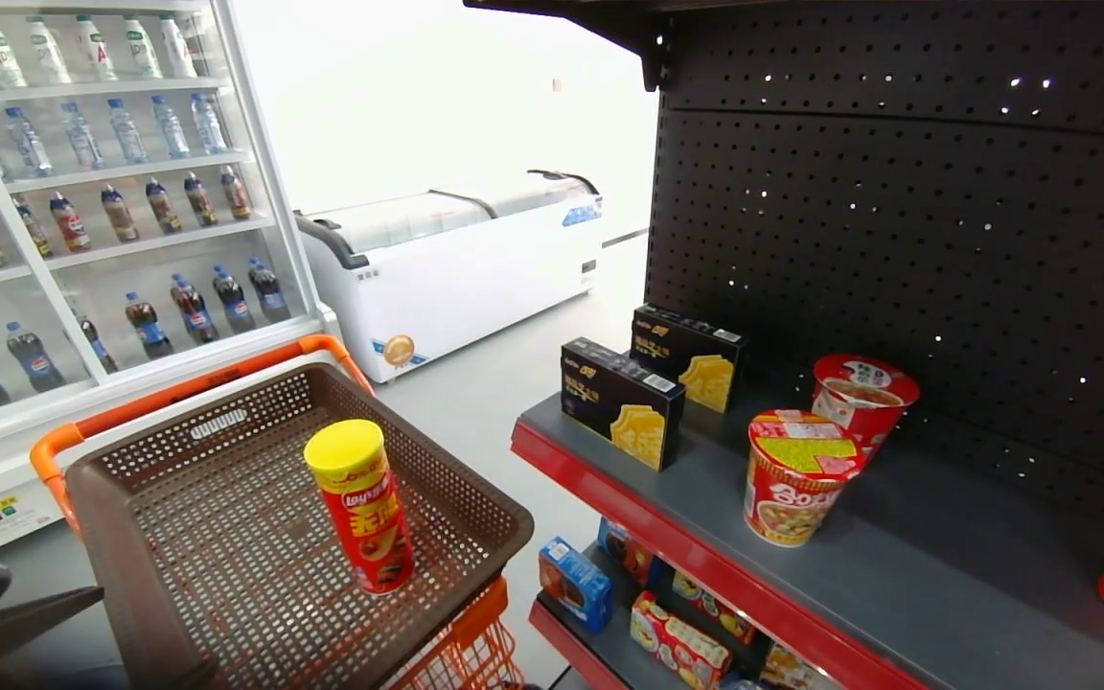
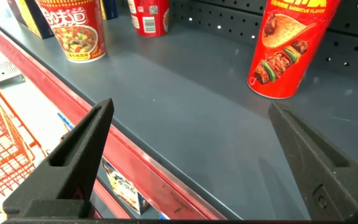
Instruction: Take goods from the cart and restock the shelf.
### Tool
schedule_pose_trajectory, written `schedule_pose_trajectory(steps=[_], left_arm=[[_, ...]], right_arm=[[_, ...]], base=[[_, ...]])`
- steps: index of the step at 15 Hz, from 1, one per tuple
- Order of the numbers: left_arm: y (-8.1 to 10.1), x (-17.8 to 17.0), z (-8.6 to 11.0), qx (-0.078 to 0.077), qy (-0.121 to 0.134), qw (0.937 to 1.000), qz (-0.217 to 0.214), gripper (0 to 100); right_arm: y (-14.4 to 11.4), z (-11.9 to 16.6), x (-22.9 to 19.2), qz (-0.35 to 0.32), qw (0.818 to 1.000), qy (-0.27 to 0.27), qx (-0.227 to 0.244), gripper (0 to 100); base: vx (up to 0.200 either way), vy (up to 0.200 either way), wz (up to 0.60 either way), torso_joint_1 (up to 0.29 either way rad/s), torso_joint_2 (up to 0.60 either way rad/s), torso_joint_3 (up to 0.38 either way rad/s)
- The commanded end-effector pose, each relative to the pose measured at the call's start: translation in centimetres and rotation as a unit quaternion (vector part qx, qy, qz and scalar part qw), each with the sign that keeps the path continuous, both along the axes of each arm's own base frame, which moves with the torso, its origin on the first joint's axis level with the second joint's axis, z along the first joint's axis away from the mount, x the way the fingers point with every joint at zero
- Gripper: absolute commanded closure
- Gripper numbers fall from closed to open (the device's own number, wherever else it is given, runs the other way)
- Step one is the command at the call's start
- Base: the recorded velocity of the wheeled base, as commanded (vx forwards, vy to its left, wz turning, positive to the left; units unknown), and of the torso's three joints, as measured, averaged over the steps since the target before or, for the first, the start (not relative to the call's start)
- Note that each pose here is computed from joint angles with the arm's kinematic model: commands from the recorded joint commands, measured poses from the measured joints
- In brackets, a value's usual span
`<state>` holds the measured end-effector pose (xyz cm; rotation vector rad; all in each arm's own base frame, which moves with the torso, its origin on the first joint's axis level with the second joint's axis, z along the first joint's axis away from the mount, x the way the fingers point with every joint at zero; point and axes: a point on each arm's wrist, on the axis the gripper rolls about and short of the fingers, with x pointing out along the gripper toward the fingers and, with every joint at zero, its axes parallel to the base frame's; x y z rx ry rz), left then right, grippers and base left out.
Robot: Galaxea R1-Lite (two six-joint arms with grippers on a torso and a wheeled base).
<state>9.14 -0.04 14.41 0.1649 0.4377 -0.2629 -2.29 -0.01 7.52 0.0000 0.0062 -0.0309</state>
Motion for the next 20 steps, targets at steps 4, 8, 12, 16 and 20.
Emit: schedule_pose_trajectory(steps=[4,8,12,16,20], left_arm=[[0.5,6.7,-0.6,-0.006,0.060,0.9981,0.014,0],[0.5,11.0,-1.7,-0.027,0.031,0.9990,0.015,0],[0.3,13.0,-3.5,-0.040,0.044,0.9981,0.016,0],[-0.2,15.5,-4.5,-0.059,0.006,0.9981,0.013,0],[-2.1,15.8,-5.5,-0.097,0.008,0.9952,0.005,0]], right_arm=[[0.0,0.0,0.0,0.000,1.000,0.000,0.000,0],[0.0,0.0,0.0,0.000,1.000,0.000,0.000,0],[0.0,0.0,0.0,0.000,1.000,0.000,0.000,0],[0.0,0.0,0.0,0.000,1.000,0.000,0.000,0],[0.0,0.0,0.0,0.000,1.000,-0.001,0.000,0]], base=[[0.000,0.000,0.00,0.000,0.00,0.000],[0.000,0.000,0.00,0.000,0.00,0.000],[0.000,0.000,0.00,0.000,0.00,0.000],[0.000,0.000,0.00,0.000,0.00,0.000],[0.000,0.000,0.00,0.000,0.00,0.000]])
